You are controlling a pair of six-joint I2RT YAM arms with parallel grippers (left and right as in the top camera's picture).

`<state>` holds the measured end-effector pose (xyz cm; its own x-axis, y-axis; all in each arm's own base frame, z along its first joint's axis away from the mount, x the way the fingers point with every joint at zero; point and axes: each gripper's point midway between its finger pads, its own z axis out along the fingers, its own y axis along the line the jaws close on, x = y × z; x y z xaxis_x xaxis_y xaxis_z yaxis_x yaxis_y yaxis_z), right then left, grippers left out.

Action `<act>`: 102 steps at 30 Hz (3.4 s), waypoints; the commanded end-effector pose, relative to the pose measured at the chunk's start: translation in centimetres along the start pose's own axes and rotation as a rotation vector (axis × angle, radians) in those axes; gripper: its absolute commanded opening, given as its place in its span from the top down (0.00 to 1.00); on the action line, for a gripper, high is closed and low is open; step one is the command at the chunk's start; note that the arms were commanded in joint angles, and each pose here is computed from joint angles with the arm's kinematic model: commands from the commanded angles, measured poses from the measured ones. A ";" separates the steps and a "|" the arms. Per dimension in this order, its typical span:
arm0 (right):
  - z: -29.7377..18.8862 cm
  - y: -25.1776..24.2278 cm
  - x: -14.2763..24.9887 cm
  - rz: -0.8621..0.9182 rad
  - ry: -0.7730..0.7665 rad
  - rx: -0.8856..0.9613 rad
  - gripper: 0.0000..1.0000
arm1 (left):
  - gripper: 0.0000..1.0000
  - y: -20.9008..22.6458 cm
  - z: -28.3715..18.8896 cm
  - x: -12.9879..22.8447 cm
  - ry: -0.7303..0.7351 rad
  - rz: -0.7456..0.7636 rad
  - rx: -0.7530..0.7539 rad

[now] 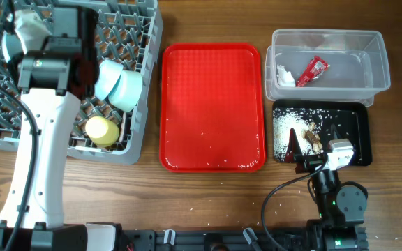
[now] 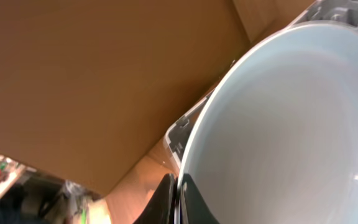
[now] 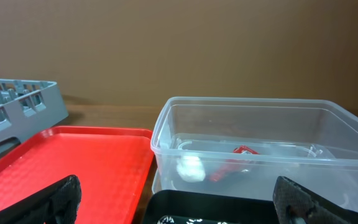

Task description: Sort waste into correct bins and load items into the dishwasher rack

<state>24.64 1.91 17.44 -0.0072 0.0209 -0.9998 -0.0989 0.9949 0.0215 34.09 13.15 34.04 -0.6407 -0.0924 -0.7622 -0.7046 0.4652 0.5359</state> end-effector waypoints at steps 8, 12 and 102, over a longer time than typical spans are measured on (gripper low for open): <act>0.0 0.1 -0.2 0.005 -0.010 -0.005 0.00 | 0.96 -5.7 7.3 2.7 0.086 0.425 0.201; 0.0 0.1 -0.2 0.005 -0.010 -0.005 0.00 | 0.96 -8.3 8.3 3.8 0.103 0.539 0.262; 0.0 0.0 -0.2 0.005 -0.010 -0.004 0.00 | 0.00 -7.1 -17.9 17.9 -0.614 -0.441 1.529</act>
<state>24.64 1.91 17.41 -0.0072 0.0209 -0.9998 -0.0989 0.9949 0.0215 21.94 -8.42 24.10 -0.0615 -0.2680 -0.9615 0.4040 0.8742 -0.2695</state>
